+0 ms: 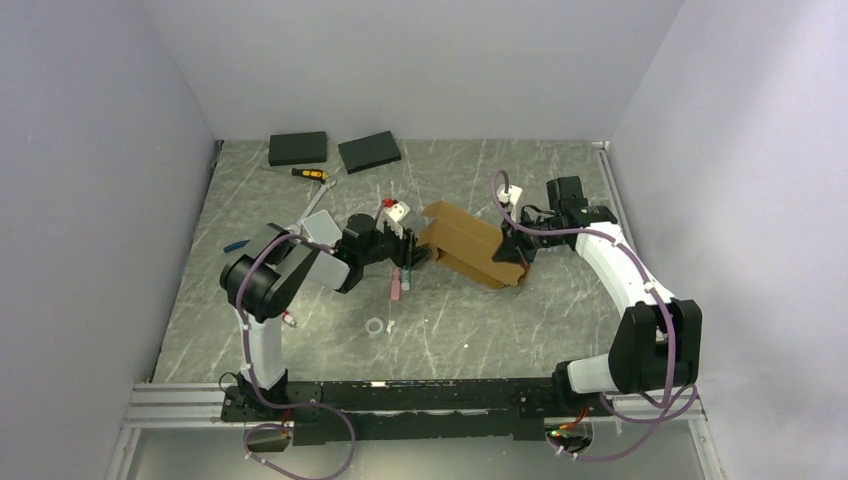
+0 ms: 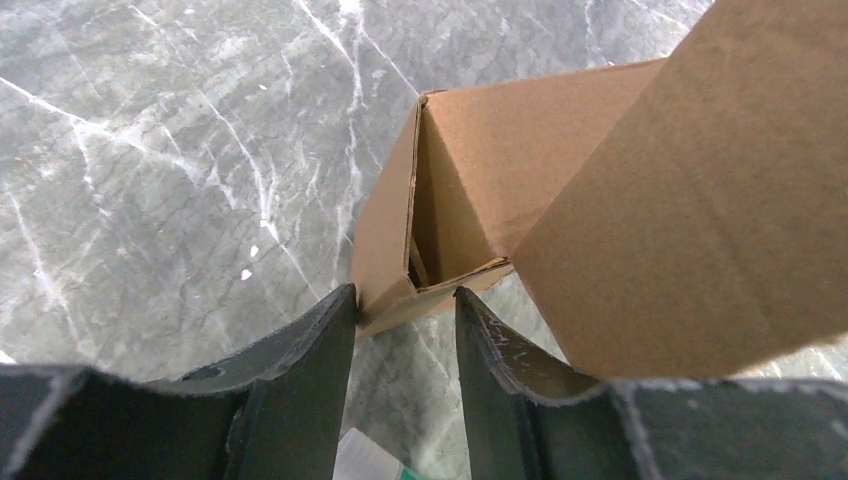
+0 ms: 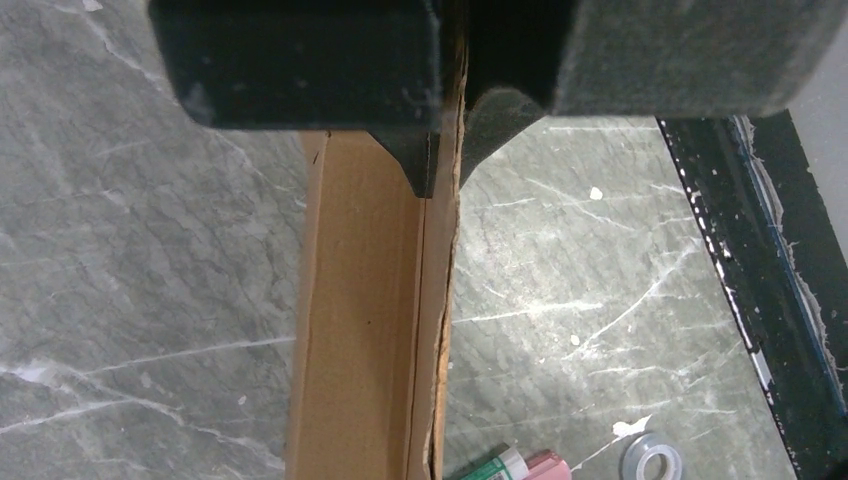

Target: Fold the paper box

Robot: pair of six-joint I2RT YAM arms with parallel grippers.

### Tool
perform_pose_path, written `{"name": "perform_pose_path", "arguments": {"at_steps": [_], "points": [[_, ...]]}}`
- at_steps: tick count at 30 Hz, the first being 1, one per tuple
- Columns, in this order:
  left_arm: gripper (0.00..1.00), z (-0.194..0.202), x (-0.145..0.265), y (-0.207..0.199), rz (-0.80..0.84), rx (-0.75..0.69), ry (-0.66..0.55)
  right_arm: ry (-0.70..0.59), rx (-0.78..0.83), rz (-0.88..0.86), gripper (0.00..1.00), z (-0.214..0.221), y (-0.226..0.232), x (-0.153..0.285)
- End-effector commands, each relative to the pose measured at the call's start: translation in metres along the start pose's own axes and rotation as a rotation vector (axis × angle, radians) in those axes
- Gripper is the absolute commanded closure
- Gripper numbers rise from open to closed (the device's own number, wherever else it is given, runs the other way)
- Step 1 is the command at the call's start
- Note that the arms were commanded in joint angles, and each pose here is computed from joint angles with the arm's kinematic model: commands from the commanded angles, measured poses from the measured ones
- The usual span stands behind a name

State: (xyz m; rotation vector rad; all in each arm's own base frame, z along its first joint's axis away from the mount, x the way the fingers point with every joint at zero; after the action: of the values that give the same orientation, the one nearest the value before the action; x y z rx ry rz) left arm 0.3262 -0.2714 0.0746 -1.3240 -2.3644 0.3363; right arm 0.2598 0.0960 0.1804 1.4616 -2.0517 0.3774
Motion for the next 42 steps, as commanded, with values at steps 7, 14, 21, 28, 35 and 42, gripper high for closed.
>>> {"name": "perform_pose_path", "arguments": {"at_steps": [7,14,21,28,35,42], "points": [[0.59,-0.014,-0.012,-0.01,0.083,0.016,-0.128,-0.05,0.004,-0.024,1.0,-0.015,0.0,0.004],[0.64,-0.015,-0.011,-0.009,0.042,0.042,-0.173,-0.052,-0.002,-0.03,1.0,-0.015,0.0,0.003],[0.69,-0.014,-0.015,-0.013,0.014,0.065,-0.197,-0.051,-0.013,-0.038,1.0,-0.014,-0.001,0.002],[0.91,-0.014,-0.013,-0.015,0.015,0.11,-0.238,-0.037,-0.032,-0.022,1.0,-0.012,-0.004,0.0],[0.99,-0.013,-0.011,-0.022,0.021,0.177,-0.213,-0.041,-0.039,-0.003,1.0,-0.013,-0.005,0.001],[0.76,-0.013,-0.012,-0.022,-0.036,0.184,-0.16,-0.048,-0.041,-0.015,1.0,-0.014,-0.003,0.001]]}}
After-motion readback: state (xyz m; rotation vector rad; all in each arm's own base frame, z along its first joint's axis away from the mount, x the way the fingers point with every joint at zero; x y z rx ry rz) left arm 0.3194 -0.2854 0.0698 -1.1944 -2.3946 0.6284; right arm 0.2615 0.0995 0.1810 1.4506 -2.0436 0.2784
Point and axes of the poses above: each gripper's point midway between its finger pads, its own x axis back along the fingers, its own y axis along the line the jaws close on, z = x × y, the point moved 6 cm from there along x, back along the fingers, and after that the axes turned 8 degrees about x, right-handed, at the moved point
